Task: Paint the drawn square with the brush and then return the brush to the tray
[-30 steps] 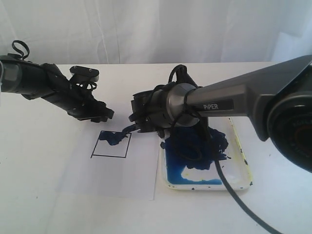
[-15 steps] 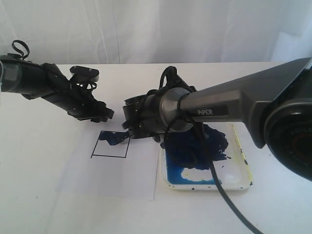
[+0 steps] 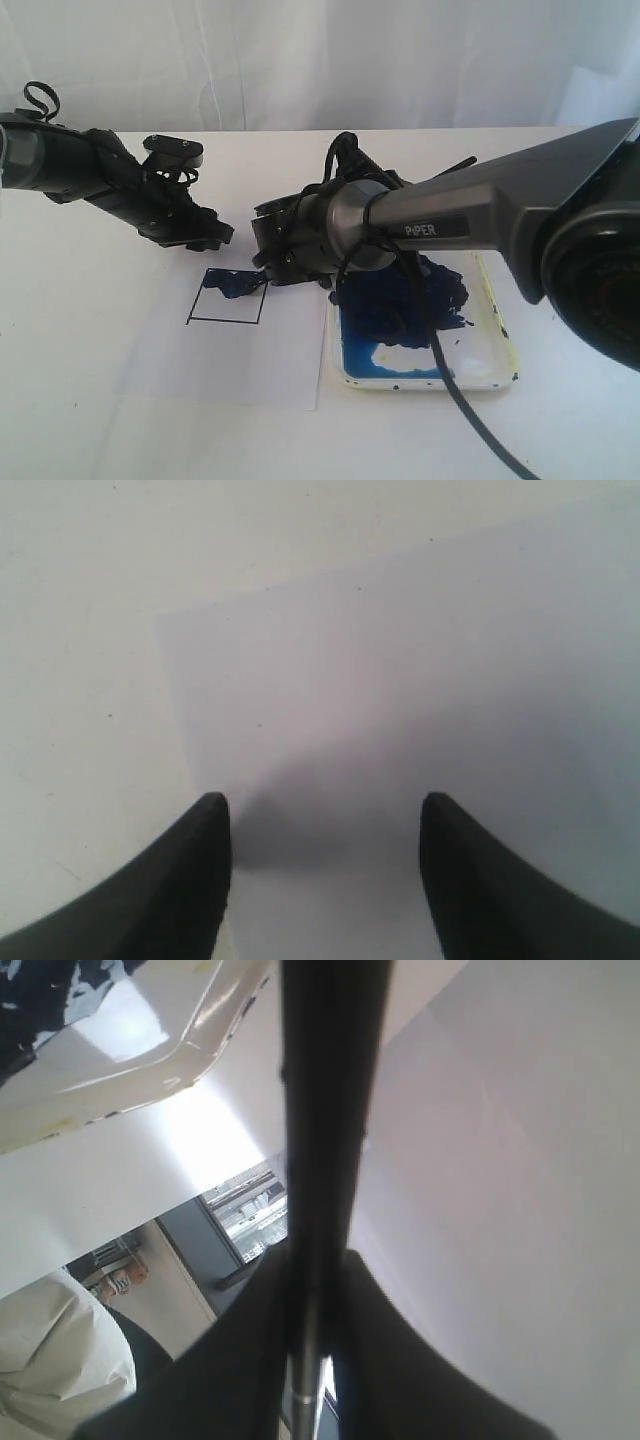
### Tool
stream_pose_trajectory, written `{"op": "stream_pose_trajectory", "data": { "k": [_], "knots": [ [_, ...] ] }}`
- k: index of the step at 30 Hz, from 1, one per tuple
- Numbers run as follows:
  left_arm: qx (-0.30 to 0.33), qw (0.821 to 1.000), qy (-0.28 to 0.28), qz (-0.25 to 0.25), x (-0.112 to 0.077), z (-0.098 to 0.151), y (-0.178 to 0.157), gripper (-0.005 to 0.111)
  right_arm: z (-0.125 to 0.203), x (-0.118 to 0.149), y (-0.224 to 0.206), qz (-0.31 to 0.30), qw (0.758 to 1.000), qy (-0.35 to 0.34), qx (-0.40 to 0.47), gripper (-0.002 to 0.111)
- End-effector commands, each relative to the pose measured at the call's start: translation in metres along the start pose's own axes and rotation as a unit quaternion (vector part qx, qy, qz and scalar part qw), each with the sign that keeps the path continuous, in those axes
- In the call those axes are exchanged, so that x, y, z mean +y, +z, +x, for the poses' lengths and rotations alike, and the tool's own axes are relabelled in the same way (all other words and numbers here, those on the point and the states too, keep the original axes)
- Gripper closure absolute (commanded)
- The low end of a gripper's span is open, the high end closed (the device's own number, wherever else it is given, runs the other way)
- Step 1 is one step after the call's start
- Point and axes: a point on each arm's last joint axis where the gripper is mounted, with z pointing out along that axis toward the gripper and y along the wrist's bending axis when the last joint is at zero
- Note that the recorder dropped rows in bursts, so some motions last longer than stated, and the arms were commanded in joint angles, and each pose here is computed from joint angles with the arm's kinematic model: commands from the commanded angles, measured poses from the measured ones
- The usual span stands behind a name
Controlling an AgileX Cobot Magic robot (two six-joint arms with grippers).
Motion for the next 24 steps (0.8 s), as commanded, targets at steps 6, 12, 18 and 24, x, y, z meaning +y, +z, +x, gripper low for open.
{"op": "stream_pose_trajectory", "data": {
  "k": [6,12,18,24],
  "knots": [
    [0.024,1.0,-0.007,0.011,-0.0007,0.006,0.0011,0.047,0.0098,-0.0003,0.0157,-0.004,1.0,-0.012,0.022,0.108],
    [0.024,1.0,-0.007,0.011,-0.0007,0.006,0.0011,0.047,0.0097,-0.0002,0.0157,-0.005,1.0,-0.013,0.021,0.108],
    [0.024,1.0,-0.007,0.011,-0.0007,0.006,0.0011,0.047,0.0076,-0.0001,0.0124,-0.003,1.0,-0.015,0.018,0.108],
    [0.023,1.0,-0.007,0.011,-0.0006,0.0059,0.0011,0.047,0.0053,-0.0003,0.0086,0.002,1.0,-0.018,0.015,0.108]
  ]
}}
